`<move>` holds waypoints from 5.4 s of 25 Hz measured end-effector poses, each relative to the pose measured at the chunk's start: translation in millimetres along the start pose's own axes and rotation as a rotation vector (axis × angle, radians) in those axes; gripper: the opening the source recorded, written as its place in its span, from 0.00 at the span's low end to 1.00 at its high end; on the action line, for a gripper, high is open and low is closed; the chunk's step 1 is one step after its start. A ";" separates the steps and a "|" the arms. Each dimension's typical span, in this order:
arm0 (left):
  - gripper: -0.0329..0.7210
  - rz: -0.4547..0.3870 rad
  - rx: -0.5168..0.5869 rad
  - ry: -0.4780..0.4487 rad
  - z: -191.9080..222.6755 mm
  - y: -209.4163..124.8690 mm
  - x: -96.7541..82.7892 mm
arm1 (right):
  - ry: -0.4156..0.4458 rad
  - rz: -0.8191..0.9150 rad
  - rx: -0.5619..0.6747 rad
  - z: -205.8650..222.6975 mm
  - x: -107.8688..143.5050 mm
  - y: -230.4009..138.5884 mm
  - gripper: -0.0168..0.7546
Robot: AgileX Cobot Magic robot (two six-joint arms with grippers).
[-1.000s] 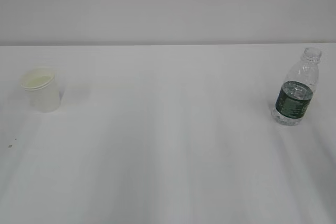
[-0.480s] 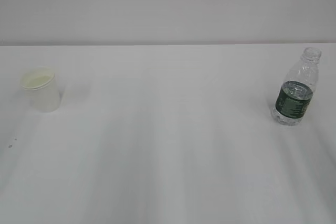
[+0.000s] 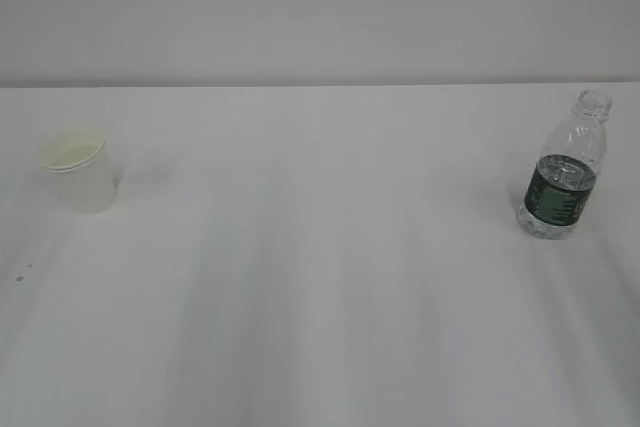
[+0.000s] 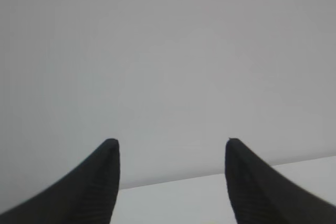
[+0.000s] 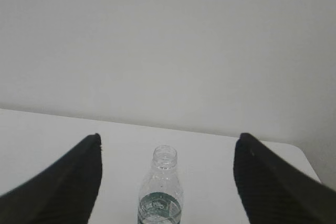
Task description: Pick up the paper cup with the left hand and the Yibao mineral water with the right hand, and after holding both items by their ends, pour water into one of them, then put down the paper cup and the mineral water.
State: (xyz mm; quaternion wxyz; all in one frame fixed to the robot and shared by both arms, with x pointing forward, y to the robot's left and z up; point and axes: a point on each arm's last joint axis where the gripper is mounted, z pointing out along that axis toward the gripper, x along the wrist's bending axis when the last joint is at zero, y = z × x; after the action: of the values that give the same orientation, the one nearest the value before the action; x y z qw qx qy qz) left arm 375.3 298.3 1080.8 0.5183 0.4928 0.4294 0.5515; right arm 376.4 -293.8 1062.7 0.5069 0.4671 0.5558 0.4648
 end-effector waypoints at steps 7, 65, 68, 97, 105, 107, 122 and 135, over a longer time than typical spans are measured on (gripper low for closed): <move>0.65 0.004 0.016 0.014 -18.3 5.5 1.1 | -0.004 0.004 0.046 0.2 -0.9 0.1 0.79; 0.61 -0.110 0.388 0.035 -61.5 16.6 3.5 | 0.051 0.002 0.410 -73.0 0.6 6.5 0.79; 0.61 -0.131 0.418 0.027 -63.1 14.1 2.3 | 0.055 0.006 0.420 -73.4 0.9 5.6 0.79; 0.56 -0.177 0.725 -0.007 -78.5 -7.4 -3.7 | 0.093 0.044 0.582 -80.7 5.1 -7.0 0.79; 0.54 -0.180 0.767 -0.012 -81.1 -9.9 -4.5 | 0.096 0.047 0.606 -80.4 5.9 -12.5 0.79; 0.54 -0.180 0.769 -0.012 -81.2 -10.0 -4.5 | 0.096 0.047 0.606 -80.4 5.9 -12.5 0.79; 0.52 -0.202 0.798 -0.051 -84.0 -7.7 -8.3 | 0.107 0.064 0.609 -80.7 7.2 -12.5 0.78; 0.51 -0.195 0.893 -0.067 -92.1 -10.1 -9.6 | 0.130 0.071 0.696 -87.5 8.9 -14.3 0.72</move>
State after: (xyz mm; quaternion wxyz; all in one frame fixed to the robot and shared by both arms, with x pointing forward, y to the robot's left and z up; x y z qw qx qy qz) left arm 285.6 293.1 1056.5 0.3182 0.6428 0.6523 0.2450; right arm 288.0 -290.6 1052.1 0.2645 0.6002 0.6953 0.2938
